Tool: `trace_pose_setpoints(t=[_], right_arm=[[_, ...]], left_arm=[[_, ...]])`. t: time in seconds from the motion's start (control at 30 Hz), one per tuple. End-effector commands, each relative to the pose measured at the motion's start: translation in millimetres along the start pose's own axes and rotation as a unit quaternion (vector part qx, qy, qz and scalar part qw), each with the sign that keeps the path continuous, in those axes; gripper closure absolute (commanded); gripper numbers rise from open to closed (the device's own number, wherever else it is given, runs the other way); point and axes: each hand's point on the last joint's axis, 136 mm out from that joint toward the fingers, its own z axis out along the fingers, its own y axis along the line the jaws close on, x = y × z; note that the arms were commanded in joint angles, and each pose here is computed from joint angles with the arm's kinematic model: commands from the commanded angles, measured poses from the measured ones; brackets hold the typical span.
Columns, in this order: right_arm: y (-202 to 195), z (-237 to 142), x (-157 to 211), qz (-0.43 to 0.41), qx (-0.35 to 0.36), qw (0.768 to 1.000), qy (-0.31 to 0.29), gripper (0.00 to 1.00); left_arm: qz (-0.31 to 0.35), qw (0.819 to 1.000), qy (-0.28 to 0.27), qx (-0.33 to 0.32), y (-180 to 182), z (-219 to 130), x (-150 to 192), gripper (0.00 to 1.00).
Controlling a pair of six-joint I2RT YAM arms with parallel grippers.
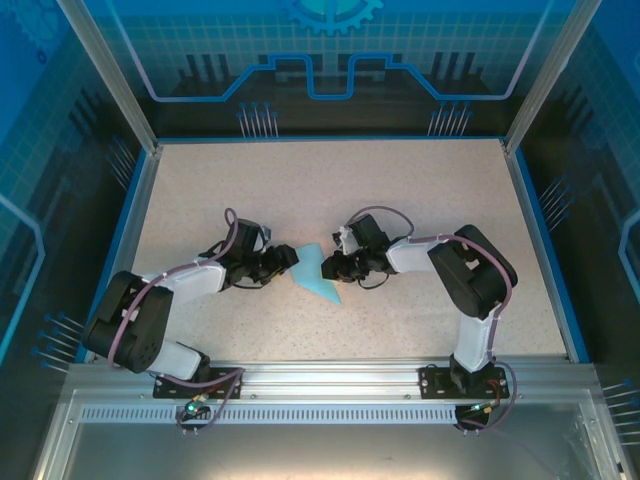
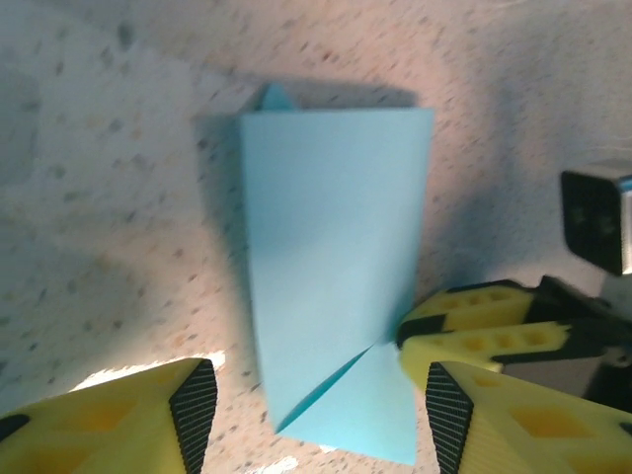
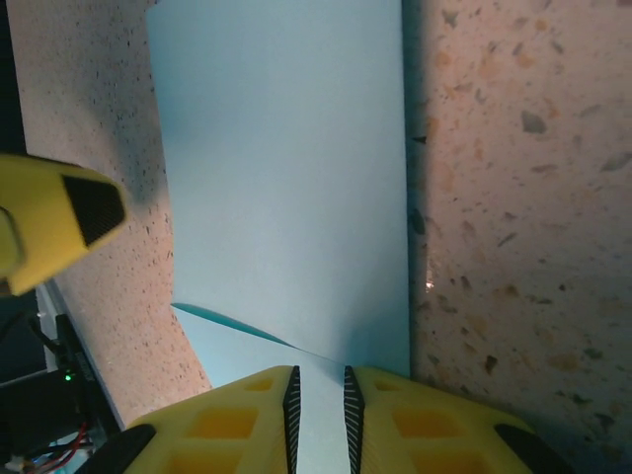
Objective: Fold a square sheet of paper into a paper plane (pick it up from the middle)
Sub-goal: Fold the wing for the fifth time at the center of the table.
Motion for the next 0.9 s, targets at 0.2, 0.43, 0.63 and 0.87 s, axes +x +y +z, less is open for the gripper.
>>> trace_pose_setpoints(t=[0.2, 0.43, 0.63, 0.87], right_arm=[[-28.4, 4.3, 13.9, 0.053, 0.015, 0.998, 0.015, 0.79], [-30.0, 4.1, 14.3, 0.057, 0.014, 0.998, 0.015, 0.79], [-29.5, 3.7, 14.1, 0.058, 0.013, 0.998, 0.015, 0.79], [-28.3, 3.2, 12.6, 0.057, 0.008, 0.998, 0.013, 0.79]], left_arm=[[-0.004, 1.0, 0.017, 0.017, -11.4, 6.4, 15.9, 0.43], [-0.01, 0.999, 0.029, 0.02, -15.3, 15.5, 18.3, 0.51], [-0.01, 0.999, 0.032, 0.021, -16.6, 18.4, 19.2, 0.49], [-0.008, 0.998, 0.041, 0.038, -26.3, 24.8, 18.8, 0.61]])
